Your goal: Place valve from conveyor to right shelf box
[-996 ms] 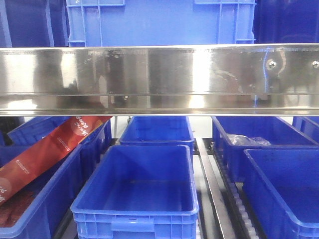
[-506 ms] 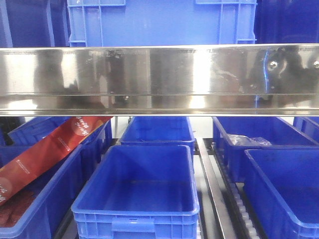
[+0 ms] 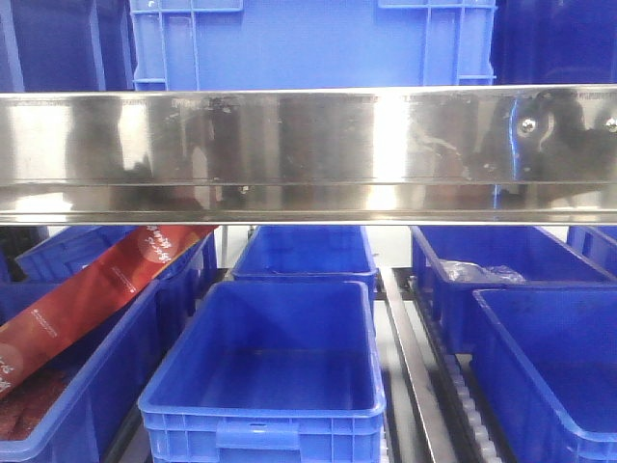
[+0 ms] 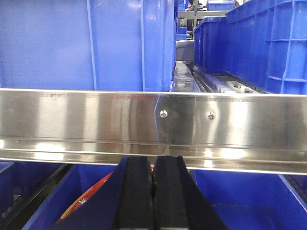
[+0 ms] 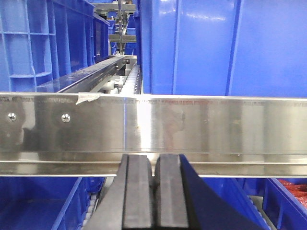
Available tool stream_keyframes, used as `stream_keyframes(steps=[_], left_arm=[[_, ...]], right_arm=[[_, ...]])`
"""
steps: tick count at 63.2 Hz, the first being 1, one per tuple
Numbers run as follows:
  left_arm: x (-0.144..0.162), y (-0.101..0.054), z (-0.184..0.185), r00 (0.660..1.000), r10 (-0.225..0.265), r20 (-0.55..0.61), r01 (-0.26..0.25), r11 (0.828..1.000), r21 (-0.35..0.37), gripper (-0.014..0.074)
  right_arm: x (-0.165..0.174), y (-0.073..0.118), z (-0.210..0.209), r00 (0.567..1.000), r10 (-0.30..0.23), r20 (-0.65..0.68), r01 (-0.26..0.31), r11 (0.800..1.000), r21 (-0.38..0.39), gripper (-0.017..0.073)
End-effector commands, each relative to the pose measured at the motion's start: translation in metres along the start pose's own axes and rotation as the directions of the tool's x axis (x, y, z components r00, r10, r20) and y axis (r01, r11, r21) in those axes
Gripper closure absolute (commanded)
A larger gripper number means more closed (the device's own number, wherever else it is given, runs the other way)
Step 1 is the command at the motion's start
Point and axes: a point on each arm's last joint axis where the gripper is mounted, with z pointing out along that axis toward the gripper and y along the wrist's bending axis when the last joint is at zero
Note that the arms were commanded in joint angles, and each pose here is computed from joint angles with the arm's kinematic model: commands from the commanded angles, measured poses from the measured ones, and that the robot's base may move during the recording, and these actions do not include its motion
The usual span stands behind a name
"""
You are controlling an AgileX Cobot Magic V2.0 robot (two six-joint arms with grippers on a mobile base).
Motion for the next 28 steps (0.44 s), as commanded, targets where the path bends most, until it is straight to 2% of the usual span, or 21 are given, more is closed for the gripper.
stream_keyframes(steps=[1,28], left_arm=[[-0.0022,-0.0002,-0.0005,1.0,0.002,0.023,-0.002,1.0,0.004,0.0704],[-0.0022,-0.0002,-0.0005,1.0,0.002,0.023,-0.002,1.0,0.004,0.0704]], right_arm=[[-0.0016,-0.0006,-0.0005,0.999,-0.02,0.029,0.02,1.0,0.009,0.0713],[-0.0016,-0.0006,-0.0005,0.999,-0.02,0.029,0.02,1.0,0.009,0.0713]])
